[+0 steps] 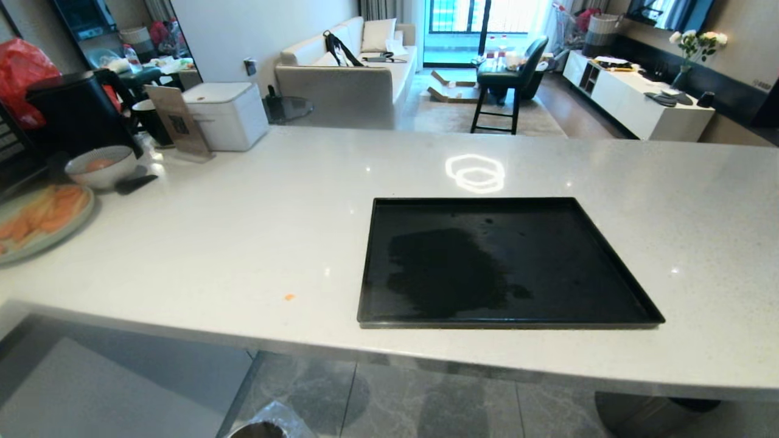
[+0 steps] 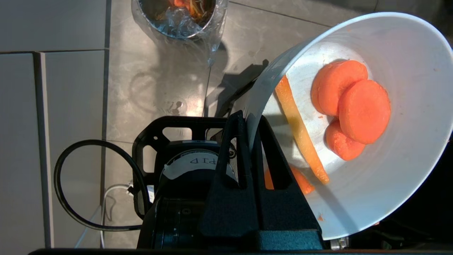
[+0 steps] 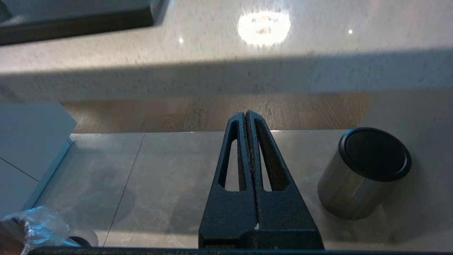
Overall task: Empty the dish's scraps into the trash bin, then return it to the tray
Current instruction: Move the bowl over the trash can
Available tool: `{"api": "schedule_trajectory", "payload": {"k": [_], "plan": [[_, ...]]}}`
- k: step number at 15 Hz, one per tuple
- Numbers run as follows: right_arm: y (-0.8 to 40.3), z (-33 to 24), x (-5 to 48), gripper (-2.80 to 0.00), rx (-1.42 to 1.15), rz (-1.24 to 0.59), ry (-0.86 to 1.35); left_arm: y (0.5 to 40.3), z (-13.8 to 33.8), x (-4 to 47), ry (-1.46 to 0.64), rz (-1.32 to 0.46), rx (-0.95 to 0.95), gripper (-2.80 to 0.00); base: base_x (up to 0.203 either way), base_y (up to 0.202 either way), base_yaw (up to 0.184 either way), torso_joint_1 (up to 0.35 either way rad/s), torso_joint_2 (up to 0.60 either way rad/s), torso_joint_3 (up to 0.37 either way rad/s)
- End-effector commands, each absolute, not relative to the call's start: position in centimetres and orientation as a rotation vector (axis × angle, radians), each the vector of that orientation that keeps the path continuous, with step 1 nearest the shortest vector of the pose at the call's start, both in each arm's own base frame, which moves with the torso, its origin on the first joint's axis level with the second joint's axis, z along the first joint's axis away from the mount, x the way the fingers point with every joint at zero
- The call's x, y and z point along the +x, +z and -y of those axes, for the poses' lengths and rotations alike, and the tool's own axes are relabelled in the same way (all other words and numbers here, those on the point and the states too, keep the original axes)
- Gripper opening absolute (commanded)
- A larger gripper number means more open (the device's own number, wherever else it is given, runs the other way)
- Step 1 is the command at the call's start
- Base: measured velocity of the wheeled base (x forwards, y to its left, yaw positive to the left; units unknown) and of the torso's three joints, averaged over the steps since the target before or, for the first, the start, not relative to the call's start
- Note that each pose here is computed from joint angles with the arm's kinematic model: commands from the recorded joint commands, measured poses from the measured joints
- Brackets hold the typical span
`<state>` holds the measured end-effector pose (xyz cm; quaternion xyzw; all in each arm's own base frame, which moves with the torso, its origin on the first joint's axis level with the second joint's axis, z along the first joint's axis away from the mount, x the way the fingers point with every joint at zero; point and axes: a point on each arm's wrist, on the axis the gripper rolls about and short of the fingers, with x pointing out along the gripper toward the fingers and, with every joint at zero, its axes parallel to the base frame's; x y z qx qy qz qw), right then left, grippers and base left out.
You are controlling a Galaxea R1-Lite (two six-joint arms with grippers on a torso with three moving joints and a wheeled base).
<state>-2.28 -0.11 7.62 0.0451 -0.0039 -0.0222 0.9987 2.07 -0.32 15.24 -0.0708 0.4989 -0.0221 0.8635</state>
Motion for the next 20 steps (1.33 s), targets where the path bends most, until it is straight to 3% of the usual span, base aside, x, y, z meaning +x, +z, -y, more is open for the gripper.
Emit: {"api": "schedule_trajectory", "payload": {"k": [1,17,20], "plan": [[7.65,0.11,-2.28,-2.80,0.091,0.008,-0.044,15.15,0.31,2.00,-0.045,-1.053,-0.150,-2.80,0.000,0.000,0.000,-0.158,0.52,0.377],[7.61,0.11,-2.27,-2.80,0.091,0.007,-0.044,14.52,0.28,1.63,-0.041,-1.067,-0.149,-2.80,0.000,0.000,0.000,-0.057,0.45,0.400],[7.61,0.11,-2.27,-2.80,0.091,0.007,-0.044,14.41,0.27,1.54,-0.041,-1.068,-0.151,-2.80,0.000,0.000,0.000,0.000,0.02,0.030]]}}
